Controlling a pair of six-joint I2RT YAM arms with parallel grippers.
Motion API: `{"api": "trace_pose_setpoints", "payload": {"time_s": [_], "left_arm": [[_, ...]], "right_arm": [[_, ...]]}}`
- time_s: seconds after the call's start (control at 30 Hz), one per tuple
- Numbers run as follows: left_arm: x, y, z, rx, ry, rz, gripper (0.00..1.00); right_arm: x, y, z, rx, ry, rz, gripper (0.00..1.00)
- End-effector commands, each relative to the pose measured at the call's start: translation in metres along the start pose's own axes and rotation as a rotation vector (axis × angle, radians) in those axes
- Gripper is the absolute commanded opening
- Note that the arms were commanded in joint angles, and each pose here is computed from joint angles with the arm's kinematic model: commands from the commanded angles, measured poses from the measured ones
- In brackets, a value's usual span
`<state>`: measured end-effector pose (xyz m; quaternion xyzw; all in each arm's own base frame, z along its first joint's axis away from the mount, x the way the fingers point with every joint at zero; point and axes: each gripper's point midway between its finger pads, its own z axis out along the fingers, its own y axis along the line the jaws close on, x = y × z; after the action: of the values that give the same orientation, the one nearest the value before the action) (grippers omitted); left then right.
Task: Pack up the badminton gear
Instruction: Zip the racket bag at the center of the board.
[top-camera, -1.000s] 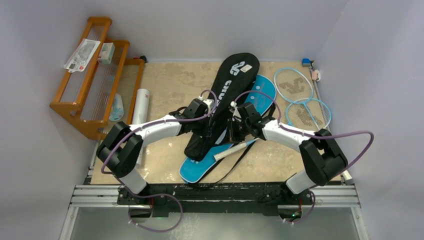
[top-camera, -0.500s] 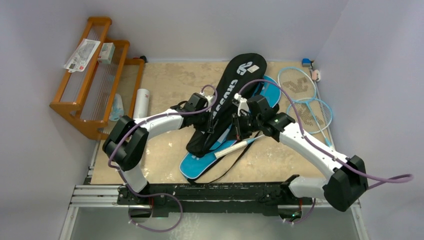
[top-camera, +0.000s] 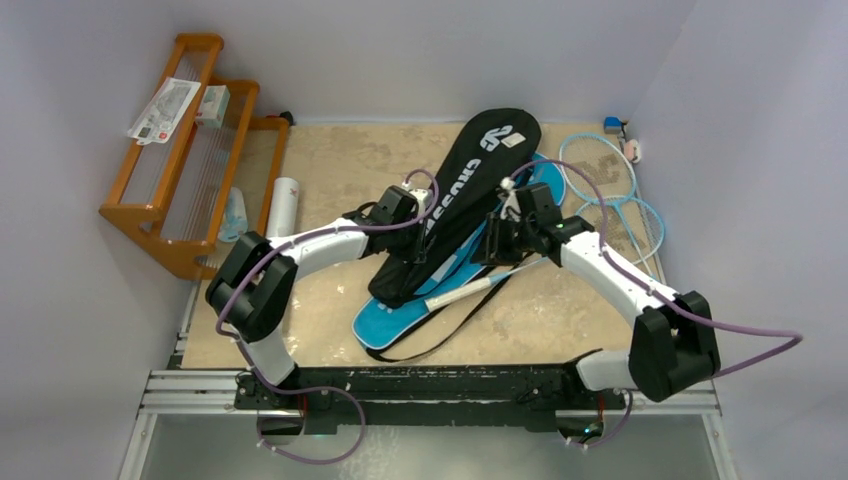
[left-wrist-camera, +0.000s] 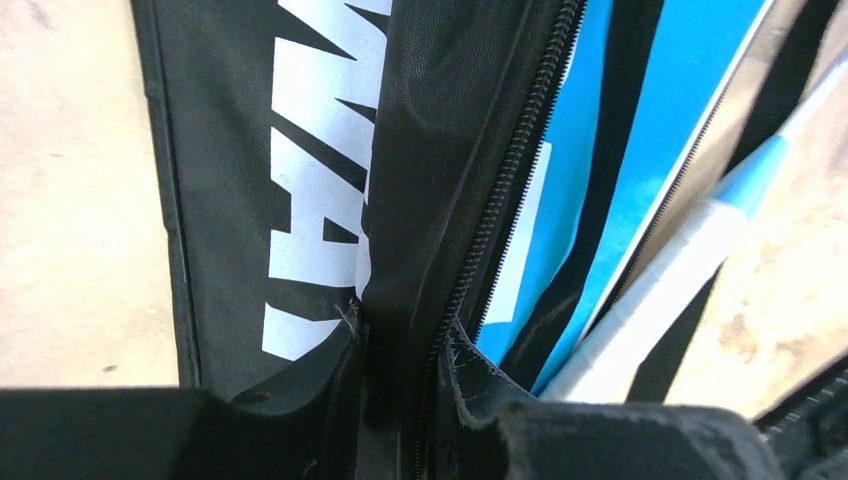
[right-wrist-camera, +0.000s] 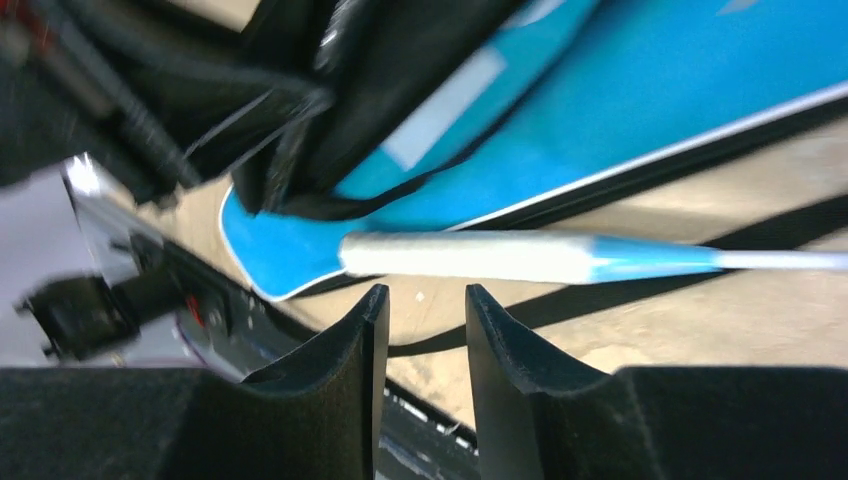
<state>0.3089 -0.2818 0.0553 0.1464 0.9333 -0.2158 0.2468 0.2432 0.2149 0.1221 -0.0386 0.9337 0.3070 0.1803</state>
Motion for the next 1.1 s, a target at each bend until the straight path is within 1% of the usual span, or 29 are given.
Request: {"api": "trace_pose_setpoints", "payload": {"time_s": [0.0,0.03,0.13,0.2,0.23,0.3,0.43,0.57,0.67,0.73,0.9,0.97,1.07], "left_arm": [[-0.027,0.062,-0.013,-0.315,-0.160,0.045,0.00],[-0.027,0.065,-0.018,-0.334,-0.166,0.054,0.00],[-0.028,0.064,-0.035,-0.352,-0.201,0.083,0.00],[-0.029,0.060,-0.045,-0.349,-0.229,0.104,0.00],[-0.029,0.057,-0.048,-0.338,-0.238,0.114,0.00],[-0.028,0.050,-0.053,-0.317,-0.253,0.125,0.00],[-0.024,0.043,-0.057,-0.286,-0.270,0.128,0.00],[-0.020,0.039,-0.063,-0.270,-0.271,0.120,0.00],[-0.016,0.032,-0.070,-0.236,-0.267,0.110,0.00],[-0.015,0.024,-0.076,-0.206,-0.272,0.102,0.00],[-0.011,0.014,-0.088,-0.149,-0.283,0.089,0.00],[-0.010,0.011,-0.093,-0.134,-0.290,0.086,0.00],[-0.007,0.009,-0.096,-0.113,-0.298,0.087,0.00]], "right_arm": [[-0.046,-0.018,-0.007,-0.040,-0.146,0.131,0.37],[-0.056,-0.022,-0.008,-0.025,-0.178,0.140,0.41],[-0.084,-0.036,-0.011,0.033,-0.270,0.179,0.63],[-0.103,-0.045,-0.014,0.055,-0.338,0.224,0.72],[-0.113,-0.048,-0.015,0.057,-0.371,0.255,0.75],[-0.134,-0.053,-0.018,0.048,-0.431,0.305,0.77],[-0.171,-0.067,-0.019,0.073,-0.524,0.382,0.84],[-0.201,-0.077,-0.019,0.069,-0.608,0.399,0.94],[-0.222,-0.093,-0.019,0.102,-0.658,0.406,0.98],[-0.238,-0.107,-0.018,0.116,-0.669,0.419,0.98],[-0.277,-0.129,-0.011,0.115,-0.707,0.381,0.92],[-0.289,-0.140,-0.005,0.110,-0.700,0.374,0.91],[-0.304,-0.148,0.008,0.057,-0.670,0.366,0.90]]}}
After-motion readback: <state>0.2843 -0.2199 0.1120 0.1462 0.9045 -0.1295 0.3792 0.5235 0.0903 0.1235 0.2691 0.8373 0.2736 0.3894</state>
